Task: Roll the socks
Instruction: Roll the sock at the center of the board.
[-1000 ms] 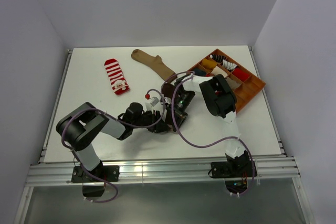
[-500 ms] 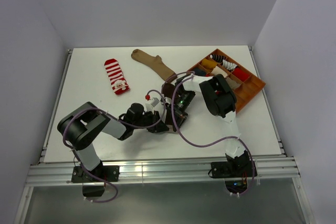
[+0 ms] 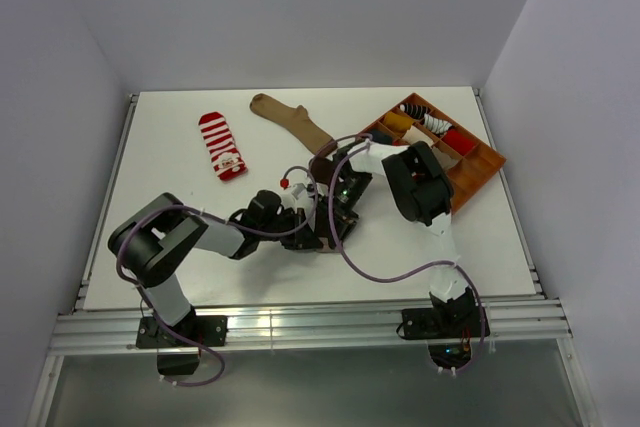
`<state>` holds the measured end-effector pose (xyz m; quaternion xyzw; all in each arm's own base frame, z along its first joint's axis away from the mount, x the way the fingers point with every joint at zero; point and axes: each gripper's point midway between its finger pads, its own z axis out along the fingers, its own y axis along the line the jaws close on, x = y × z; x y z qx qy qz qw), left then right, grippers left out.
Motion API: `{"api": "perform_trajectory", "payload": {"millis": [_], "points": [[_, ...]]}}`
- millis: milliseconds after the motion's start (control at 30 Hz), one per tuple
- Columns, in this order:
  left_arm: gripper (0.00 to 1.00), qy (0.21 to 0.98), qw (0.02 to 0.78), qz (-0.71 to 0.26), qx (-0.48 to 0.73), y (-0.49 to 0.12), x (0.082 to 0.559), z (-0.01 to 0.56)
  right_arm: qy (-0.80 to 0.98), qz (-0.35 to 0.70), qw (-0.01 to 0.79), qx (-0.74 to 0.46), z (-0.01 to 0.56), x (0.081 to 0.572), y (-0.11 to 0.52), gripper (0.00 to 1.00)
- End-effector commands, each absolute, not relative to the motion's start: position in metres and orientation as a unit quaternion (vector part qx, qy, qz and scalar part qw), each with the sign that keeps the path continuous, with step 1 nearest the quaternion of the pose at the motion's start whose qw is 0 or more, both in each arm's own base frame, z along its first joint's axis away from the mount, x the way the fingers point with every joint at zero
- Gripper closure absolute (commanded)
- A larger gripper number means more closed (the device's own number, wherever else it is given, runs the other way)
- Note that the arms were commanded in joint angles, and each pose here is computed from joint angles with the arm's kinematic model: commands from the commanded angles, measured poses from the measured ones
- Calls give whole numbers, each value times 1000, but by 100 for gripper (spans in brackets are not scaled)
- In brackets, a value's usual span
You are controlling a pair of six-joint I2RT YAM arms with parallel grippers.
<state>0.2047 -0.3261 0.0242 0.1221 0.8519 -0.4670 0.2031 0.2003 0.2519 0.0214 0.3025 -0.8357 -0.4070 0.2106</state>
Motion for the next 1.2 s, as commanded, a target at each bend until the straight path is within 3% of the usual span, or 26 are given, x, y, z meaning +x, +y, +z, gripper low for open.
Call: {"api": "perform_trajectory", "payload": {"millis": [0,133,433,667,867,1167], "points": [[100,882,167,-429,99,-317,197,11,-850,-382,145,332,19,221,250,63],[100,896,140,-416,74,-313,196,8,-864,-358,112,335,22,230,247,58],[100,901,61,-429,-4,-299,193,20,-894,-261,-55,359,54,283,221,50],[100,890,-13,-453,-61,-306,184,33,-852,-208,-234,420,108,312,210,49],[100,868,-72,-470,-144,-305,178,30,-780,-134,-328,516,115,288,223,46],[100,862,-97,-458,-195,-301,181,24,-644,-125,-364,661,97,203,260,43]]}}
